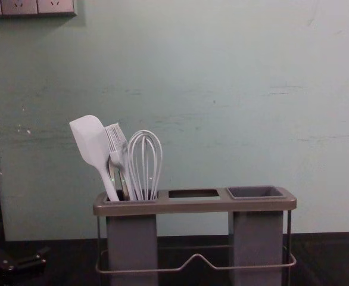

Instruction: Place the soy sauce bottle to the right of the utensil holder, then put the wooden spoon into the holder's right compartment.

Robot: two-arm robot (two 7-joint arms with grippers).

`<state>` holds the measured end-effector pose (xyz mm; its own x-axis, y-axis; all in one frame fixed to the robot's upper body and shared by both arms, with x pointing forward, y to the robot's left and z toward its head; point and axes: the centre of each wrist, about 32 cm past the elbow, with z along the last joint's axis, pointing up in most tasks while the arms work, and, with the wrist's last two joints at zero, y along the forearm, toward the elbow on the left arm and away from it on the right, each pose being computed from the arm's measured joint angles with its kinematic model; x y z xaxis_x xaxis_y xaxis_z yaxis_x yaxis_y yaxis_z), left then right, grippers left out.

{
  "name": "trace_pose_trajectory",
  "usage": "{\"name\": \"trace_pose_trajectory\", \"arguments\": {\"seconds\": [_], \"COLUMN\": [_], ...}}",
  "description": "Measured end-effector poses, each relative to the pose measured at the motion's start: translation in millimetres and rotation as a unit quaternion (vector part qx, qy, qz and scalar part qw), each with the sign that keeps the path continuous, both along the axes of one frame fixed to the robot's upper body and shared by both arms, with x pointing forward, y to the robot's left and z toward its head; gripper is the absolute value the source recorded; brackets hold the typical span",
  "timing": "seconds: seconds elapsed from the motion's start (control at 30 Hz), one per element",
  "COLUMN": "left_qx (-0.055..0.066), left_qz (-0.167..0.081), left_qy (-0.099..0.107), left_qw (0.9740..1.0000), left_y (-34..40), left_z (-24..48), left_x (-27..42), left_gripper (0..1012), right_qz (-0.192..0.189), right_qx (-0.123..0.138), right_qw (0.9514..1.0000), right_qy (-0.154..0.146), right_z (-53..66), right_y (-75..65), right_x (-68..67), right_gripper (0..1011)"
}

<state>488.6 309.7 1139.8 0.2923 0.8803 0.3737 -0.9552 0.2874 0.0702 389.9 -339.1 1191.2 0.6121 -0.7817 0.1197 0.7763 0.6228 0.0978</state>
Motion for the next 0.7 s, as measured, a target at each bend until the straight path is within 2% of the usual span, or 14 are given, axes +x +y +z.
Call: {"name": "trace_pose_trajectory", "arguments": {"seconds": [0.23, 0.33, 0.5, 0.53, 0.67, 0.7], "left_qx": [0.000, 0.000, 0.000, 0.000, 0.000, 0.000], "left_qz": [0.000, 0.000, 0.000, 0.000, 0.000, 0.000], "left_qy": [0.000, 0.000, 0.000, 0.000, 0.000, 0.000], "left_qw": [1.0000, 1.0000, 1.0000, 1.0000, 1.0000, 1.0000], "left_y": [0.0, 0.0, 0.0, 0.0, 0.0, 0.0], "left_z": [0.0, 0.0, 0.0, 0.0, 0.0, 0.0], "left_x": [0.0, 0.0, 0.0, 0.0, 0.0, 0.0], "left_gripper": [1005, 1005, 1005, 1005, 1005, 1005], "right_qz": [-0.003, -0.005, -0.010, -0.011, -0.009, -0.007], "right_qx": [-0.002, -0.006, -0.018, -0.020, -0.024, -0.025], "right_qw": [1.0000, 1.0000, 0.9998, 0.9997, 0.9997, 0.9996], "right_qy": [0.001, -0.001, -0.005, -0.007, -0.006, -0.006], "right_z": [-1.9, -1.2, -1.6, -1.4, -2.8, -3.2], "right_y": [-0.7, -2.3, -5.7, -7.6, -10.3, -11.3], "right_x": [0.4, 4.4, 18.1, 25.2, 38.0, 46.1], "right_gripper": [390, 390, 390, 390, 388, 390]}}
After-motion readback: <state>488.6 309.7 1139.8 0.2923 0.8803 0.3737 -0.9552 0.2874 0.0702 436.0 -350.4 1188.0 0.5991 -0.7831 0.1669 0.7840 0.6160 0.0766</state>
